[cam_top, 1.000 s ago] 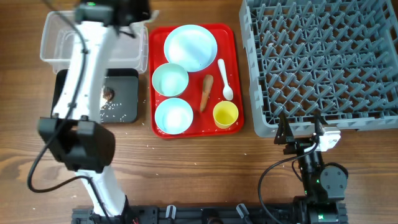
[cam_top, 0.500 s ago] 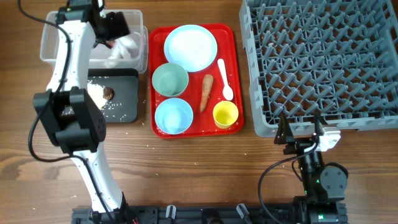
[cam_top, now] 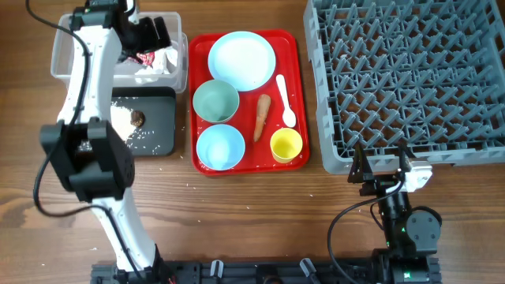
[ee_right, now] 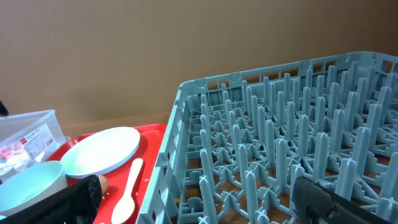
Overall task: Sort waste into correct bins and load items into the dishwasher rack
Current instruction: 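Carry the wrapper and tissue left and drop into the clear bin, then move the left gripper to the yellow cup and grasp it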
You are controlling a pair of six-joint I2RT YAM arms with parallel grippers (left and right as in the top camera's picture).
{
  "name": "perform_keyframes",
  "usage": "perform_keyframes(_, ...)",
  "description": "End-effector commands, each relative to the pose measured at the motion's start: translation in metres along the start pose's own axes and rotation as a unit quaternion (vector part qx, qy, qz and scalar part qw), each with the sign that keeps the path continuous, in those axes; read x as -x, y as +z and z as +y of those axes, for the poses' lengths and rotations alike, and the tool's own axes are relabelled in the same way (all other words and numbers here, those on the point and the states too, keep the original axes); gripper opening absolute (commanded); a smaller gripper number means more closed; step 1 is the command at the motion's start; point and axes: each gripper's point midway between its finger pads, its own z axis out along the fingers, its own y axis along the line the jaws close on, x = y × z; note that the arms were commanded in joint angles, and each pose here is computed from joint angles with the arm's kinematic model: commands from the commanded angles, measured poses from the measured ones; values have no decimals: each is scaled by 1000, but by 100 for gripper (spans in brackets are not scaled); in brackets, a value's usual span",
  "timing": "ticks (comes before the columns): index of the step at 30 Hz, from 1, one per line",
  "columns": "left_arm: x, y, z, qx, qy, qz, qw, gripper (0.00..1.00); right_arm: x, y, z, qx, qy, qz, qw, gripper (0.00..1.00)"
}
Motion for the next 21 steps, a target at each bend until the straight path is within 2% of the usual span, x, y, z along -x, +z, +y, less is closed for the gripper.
perform_keyframes(1,13,-47,-27,-25,40,-48,998,100,2,0,-2,-6,3,-5,1000,100)
perform_keyframes(7,-10,-44,-55,-46,57,-12,997,96,2,0,-2,-6,4,-5,1000,100)
perform_keyframes(15,-42,-44,-129,-82,126,3,989,95,2,0,-2,-6,4,-5,1000,100)
perform_keyframes(21,-64,-45,-151,-82,153,23,985,95,2,0,-2,-6,3,-5,1000,100)
